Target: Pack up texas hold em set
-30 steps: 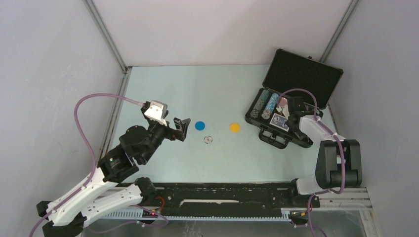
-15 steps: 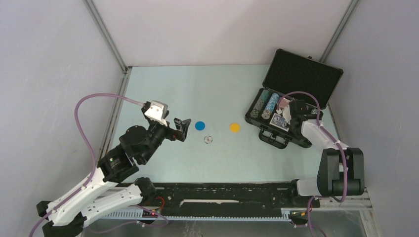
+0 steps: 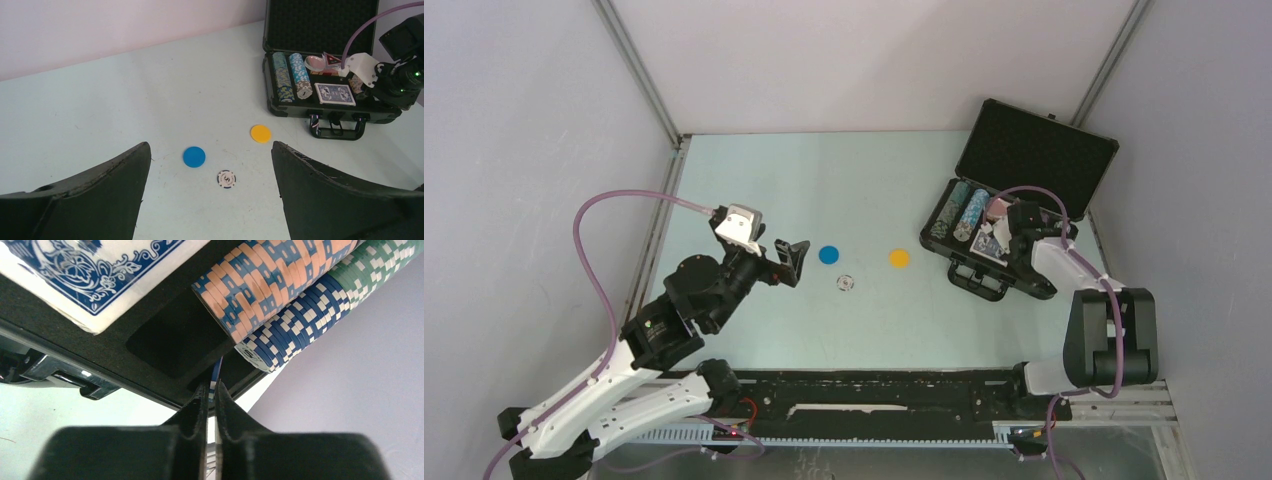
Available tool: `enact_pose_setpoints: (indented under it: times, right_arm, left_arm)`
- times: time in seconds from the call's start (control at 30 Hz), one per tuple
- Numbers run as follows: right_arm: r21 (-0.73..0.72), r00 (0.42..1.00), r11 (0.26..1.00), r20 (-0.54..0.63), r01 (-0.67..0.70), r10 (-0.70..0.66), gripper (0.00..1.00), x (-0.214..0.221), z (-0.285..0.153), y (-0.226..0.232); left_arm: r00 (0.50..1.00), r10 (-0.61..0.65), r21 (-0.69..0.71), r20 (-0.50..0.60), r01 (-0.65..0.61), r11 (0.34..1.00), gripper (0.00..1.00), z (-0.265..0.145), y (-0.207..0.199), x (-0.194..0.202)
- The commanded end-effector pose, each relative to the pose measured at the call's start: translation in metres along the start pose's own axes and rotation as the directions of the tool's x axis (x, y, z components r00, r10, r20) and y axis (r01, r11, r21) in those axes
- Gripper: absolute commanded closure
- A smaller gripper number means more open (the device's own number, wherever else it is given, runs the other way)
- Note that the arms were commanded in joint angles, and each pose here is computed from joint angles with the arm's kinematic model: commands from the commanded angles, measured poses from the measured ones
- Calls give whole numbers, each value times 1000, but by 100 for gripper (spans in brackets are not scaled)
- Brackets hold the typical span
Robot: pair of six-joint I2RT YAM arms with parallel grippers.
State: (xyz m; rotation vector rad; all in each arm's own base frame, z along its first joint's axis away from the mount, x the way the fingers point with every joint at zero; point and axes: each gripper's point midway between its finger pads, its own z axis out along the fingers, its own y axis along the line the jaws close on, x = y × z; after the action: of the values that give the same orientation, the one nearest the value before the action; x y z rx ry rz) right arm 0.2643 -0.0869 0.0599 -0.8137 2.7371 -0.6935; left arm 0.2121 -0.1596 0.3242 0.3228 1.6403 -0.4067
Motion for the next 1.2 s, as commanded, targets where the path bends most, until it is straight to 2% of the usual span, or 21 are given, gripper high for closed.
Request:
enact_pose_setpoints:
  times: [0.0,0.3,0.5,0.63,0.8,0.9,1.17]
  right_arm:
    - [9,999,1000,-36,-4,4,100,2,-6,-22]
    - [-78,990,990,80,119,-113,100,-12,-9,-17]
    - [-40,991,991,44,130,-128,100,-17,-3,-29]
    - [4,992,992,29,124,-124,82,-17,-7,-35]
    - [45,994,993,16,112,-112,74,-16,-10,-41]
    - [64,994,992,9,111,-112,57,-16,-11,-43]
    - [147,996,985,-35,87,-82,55,-12,-10,-56]
  left_arm:
    - [1000,-13,3,4,13,1000,5,1,-3,3]
    - [1000,-6,9,-2,6,1000,5,1,-5,5]
    - [1000,0,3,-6,0,1000,5,2,-4,6]
    - [1000,1,3,-7,-1,1000,5,3,-4,7]
    - [1000,2,5,-9,-2,1000,6,3,-5,7]
    - [1000,3,8,-9,-2,1000,6,3,-5,7]
    - [1000,3,4,-7,-3,1000,6,2,-4,6]
